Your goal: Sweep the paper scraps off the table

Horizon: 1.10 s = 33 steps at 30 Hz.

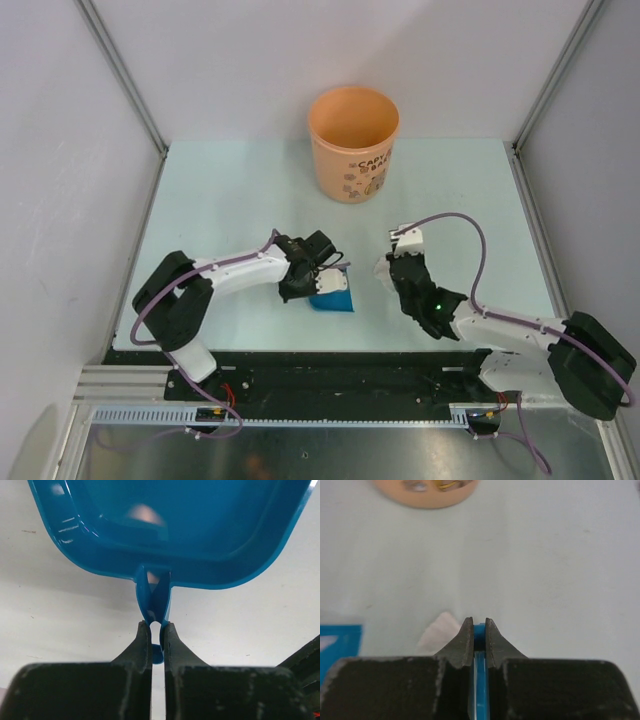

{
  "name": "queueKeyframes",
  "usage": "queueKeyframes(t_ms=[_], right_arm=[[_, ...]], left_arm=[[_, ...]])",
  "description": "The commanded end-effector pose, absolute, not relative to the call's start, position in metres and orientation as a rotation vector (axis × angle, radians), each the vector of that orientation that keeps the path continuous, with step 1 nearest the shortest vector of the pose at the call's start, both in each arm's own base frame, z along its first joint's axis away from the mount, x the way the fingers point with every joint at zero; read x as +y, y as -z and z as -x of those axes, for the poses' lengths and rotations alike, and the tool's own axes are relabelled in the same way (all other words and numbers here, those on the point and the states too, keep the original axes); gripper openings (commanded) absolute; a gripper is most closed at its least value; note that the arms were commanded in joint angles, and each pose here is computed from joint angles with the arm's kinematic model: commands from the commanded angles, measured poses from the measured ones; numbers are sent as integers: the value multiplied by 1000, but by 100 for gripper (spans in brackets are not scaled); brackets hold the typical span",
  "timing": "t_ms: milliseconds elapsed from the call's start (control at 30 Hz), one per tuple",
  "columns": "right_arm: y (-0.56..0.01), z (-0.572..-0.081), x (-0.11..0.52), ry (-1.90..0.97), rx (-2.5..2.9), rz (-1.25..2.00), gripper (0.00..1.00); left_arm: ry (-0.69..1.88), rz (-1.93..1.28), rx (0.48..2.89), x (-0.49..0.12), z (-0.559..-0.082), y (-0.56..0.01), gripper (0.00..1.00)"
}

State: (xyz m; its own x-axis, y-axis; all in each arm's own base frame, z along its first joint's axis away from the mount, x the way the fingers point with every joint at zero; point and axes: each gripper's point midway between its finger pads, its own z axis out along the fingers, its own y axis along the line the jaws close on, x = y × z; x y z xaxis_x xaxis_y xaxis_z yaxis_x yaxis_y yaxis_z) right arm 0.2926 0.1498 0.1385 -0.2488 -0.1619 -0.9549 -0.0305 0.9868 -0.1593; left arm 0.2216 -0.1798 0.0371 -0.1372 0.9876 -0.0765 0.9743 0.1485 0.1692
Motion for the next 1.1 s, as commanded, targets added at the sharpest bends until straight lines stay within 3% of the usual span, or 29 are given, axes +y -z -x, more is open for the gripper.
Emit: queueKeyframes(t_ms=[0, 267, 333, 567, 733, 1067], right_arm=[[-169, -292, 227, -256, 1713, 197, 0], [-230, -256, 303, -715, 1514, 305, 0], [-238, -252, 303, -714, 1497, 300, 0], [-243, -262, 231, -401, 1555, 152, 0], [-283, -251, 158, -249, 1486, -7, 0], [-296, -230, 51, -50, 1454, -205, 0]], left_arm=[[-97, -1942, 2282, -187, -222, -36, 0], [-100, -1923, 2301, -195, -239, -33, 0], [-91, -1911, 2302, -197, -240, -34, 0], [119, -1779, 2317, -206, -245, -52, 0], [329, -1694, 2230, -226, -245, -84, 0], [333, -1530, 2020, -250, -273, -179, 0]])
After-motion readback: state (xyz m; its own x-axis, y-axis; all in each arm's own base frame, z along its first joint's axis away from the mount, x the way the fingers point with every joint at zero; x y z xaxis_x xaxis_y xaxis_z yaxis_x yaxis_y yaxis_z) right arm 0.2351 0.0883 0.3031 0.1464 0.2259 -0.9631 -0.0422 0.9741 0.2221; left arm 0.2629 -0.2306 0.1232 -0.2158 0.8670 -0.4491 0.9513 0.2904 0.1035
